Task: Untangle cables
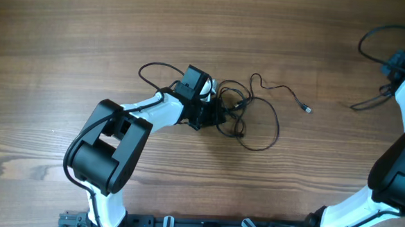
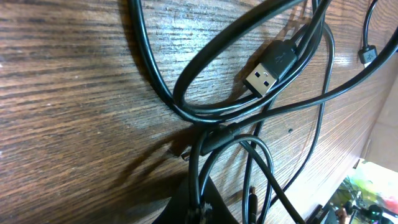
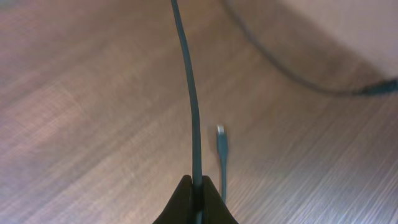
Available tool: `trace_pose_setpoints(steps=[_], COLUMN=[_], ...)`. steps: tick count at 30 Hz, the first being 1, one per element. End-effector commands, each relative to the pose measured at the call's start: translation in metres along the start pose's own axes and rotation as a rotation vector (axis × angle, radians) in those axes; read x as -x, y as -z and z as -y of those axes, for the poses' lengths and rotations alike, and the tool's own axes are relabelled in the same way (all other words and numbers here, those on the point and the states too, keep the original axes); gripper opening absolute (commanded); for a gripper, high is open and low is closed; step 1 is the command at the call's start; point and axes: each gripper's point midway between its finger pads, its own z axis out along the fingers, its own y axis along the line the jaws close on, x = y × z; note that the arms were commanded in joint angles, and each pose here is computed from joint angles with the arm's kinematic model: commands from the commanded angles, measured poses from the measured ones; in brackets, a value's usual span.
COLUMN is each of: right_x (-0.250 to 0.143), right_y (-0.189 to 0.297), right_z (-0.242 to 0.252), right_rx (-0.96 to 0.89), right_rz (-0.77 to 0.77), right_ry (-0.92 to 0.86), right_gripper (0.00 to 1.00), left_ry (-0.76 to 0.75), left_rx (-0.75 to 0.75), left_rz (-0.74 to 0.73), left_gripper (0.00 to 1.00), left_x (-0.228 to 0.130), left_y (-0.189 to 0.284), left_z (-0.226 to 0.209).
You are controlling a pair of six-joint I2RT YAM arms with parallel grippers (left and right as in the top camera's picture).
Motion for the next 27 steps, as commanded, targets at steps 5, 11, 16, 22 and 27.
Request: trace_pose_setpoints(steps=[5, 11, 16, 22, 27], right_x=[0.023, 0.006, -0.01, -0.122, -0.234], right_y=[0.04, 0.036, 0.058, 0.175, 0.2], right_z=[0.134, 0.141, 0.016, -0.135, -0.188], right_rx=[-0.481, -0.427, 0.252, 0.896, 0.754], right_rz=[0.094, -0.001, -0.182, -0.723, -0.818], right_ry=[-0.219, -0.217, -0.228, -0.107, 0.116], right_gripper=[0.11, 1.0, 1.0, 1.0, 1.0], left_ry=[-0.003, -0.003, -0.003, 0.04, 0.088], left_rx=[0.03, 0.025, 0.015, 0.008, 0.034], left_rz=[0.014, 0.019, 0.024, 0.065, 0.122], left_gripper=[0.04, 0.04, 0.07, 0.04, 0.04], left_x=[0.002, 0.003, 0.005, 0.021, 0.033], left_y=[-0.001, -0.001, -0.001, 0.017, 0.078], left_z=[-0.006, -0.005, -0.003, -0.012, -0.027])
